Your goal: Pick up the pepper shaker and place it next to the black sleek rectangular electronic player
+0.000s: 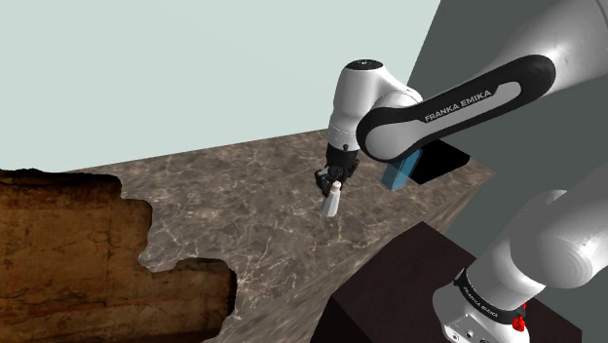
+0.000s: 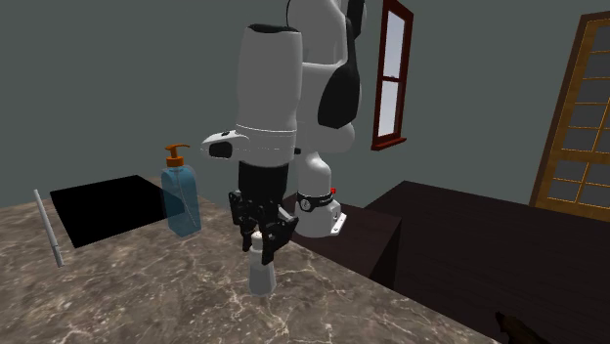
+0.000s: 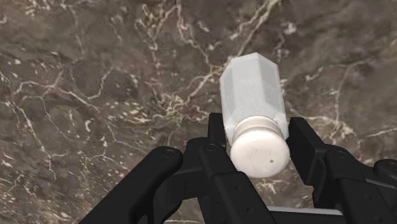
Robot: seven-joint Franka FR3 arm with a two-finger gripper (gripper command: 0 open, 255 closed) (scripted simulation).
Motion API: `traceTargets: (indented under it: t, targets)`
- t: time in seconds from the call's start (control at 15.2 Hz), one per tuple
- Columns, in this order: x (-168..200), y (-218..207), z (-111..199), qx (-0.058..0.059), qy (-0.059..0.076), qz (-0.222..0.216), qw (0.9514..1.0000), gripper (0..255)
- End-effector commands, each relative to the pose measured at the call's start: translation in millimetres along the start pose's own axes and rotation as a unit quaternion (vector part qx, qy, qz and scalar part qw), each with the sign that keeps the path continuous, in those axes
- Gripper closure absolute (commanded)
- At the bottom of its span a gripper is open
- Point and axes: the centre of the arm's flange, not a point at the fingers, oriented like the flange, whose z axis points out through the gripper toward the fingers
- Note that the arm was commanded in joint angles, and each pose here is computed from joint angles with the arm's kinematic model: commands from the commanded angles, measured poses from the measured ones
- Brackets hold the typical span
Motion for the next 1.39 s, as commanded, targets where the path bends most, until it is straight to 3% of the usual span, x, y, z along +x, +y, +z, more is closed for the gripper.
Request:
traceTargets:
  t: [0.0,0.2,1.32]
  targets:
    - [0,0,0,0.0,0.0,0.0,1.0,255]
    - [0,0,0,0.0,0.0,0.0,1.0,255]
    - [4,10,-89,0.0,0.0,0.0,1.0,255]
